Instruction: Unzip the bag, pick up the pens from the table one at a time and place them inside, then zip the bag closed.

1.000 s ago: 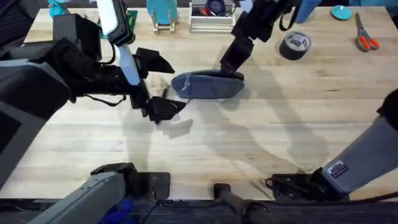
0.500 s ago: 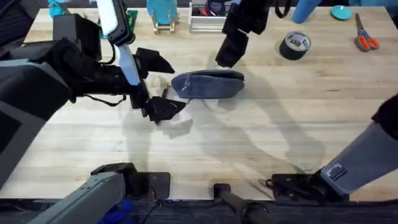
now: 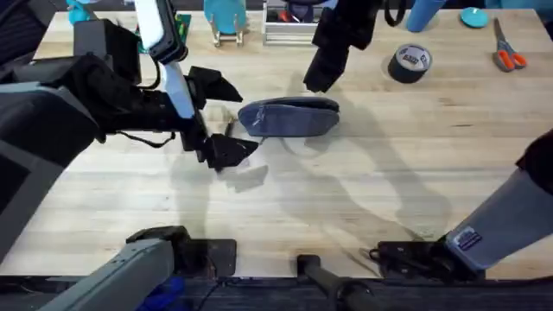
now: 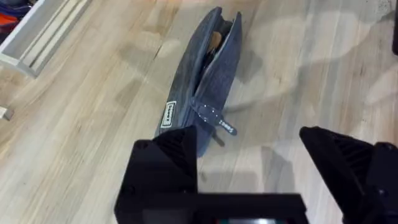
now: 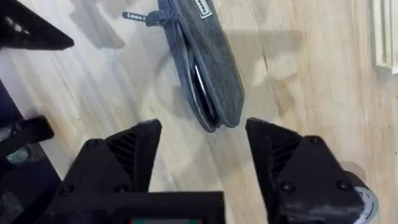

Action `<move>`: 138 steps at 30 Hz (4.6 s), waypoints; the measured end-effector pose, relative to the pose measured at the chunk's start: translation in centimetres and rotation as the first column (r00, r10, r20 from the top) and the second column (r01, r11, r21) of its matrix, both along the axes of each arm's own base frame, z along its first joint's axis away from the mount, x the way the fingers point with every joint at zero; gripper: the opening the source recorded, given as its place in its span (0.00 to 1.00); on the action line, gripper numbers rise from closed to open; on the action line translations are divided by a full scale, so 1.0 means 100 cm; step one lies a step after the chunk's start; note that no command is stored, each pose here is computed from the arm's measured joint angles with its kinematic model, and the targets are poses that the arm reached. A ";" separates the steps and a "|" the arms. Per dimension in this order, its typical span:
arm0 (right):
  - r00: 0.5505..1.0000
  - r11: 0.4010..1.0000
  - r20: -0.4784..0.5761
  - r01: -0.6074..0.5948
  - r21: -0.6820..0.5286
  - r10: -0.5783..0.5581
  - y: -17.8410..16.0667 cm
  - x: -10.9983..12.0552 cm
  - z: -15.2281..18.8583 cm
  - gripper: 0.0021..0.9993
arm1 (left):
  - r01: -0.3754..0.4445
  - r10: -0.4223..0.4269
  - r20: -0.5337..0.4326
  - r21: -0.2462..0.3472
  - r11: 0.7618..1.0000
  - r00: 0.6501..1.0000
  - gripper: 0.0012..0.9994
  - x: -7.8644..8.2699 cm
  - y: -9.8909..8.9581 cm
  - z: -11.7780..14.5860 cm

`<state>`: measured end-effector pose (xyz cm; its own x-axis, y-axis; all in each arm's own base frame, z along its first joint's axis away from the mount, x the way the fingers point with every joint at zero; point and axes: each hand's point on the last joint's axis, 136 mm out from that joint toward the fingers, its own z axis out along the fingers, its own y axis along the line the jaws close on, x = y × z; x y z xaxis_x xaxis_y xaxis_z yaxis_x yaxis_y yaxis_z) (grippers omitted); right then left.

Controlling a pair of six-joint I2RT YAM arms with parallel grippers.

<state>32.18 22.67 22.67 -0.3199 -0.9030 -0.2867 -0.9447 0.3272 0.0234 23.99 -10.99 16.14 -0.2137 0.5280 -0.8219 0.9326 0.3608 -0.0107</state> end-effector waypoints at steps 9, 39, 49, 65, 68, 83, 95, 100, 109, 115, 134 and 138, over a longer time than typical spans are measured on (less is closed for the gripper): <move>0.999 1.000 -0.048 -0.002 -0.024 0.000 0.003 0.004 -0.019 0.30 | 0.000 0.000 0.000 0.000 1.000 1.000 0.99 0.000 0.000 0.000; 0.995 0.998 -0.080 -0.061 0.019 0.062 0.016 0.006 -0.034 0.03 | 0.000 0.000 0.000 0.000 1.000 1.000 0.99 0.000 0.000 0.000; 0.987 0.997 -0.142 -0.070 0.017 0.072 0.018 0.002 -0.076 0.03 | 0.000 0.000 0.000 0.000 1.000 1.000 0.99 0.000 0.000 0.000; 0.986 0.996 -0.148 -0.075 0.042 0.080 0.024 0.003 -0.110 0.03 | 0.000 0.000 0.000 0.000 1.000 1.000 0.99 0.000 0.000 0.000; 0.986 0.996 -0.148 -0.075 0.043 0.081 0.024 0.003 -0.115 0.03 | 0.000 0.000 0.000 0.000 1.000 1.000 0.99 0.000 0.000 0.000; 0.988 0.995 -0.131 -0.080 0.054 0.086 0.027 0.006 -0.123 0.03 | 0.000 0.000 0.000 0.000 1.000 1.000 0.99 0.000 0.000 0.000; 0.984 0.991 -0.125 -0.117 0.064 0.124 0.027 0.004 -0.134 0.20 | 0.000 0.000 0.000 0.000 1.000 1.000 0.99 0.000 0.000 0.000; 0.984 0.990 -0.120 -0.123 0.065 0.130 0.028 0.004 -0.134 0.54 | 0.000 0.000 0.000 0.000 1.000 1.000 0.99 0.000 0.000 0.000; 0.984 0.988 -0.106 -0.135 0.071 0.142 0.029 0.007 -0.135 1.00 | 0.000 0.000 0.000 0.000 1.000 1.000 0.99 0.000 0.000 0.000; 0.984 0.988 -0.104 -0.135 0.071 0.142 0.029 0.007 -0.135 1.00 | 0.000 0.000 0.000 0.000 1.000 1.000 0.99 0.000 0.000 0.000; 0.975 0.993 -0.186 -0.113 0.033 0.117 0.017 -0.008 -0.104 1.00 | -0.001 0.001 -0.001 0.000 1.000 1.000 0.99 0.000 0.000 0.000; 0.981 0.996 -0.170 -0.088 0.032 0.092 0.014 -0.004 -0.072 1.00 | -0.008 0.008 -0.010 -0.003 1.000 1.000 0.99 0.000 0.000 0.000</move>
<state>31.79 24.08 15.52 -0.2836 -0.9240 -0.2565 -0.9516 0.2382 0.1942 23.99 -10.98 16.12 -0.2258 0.5241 -0.8212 0.9297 0.3677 -0.0209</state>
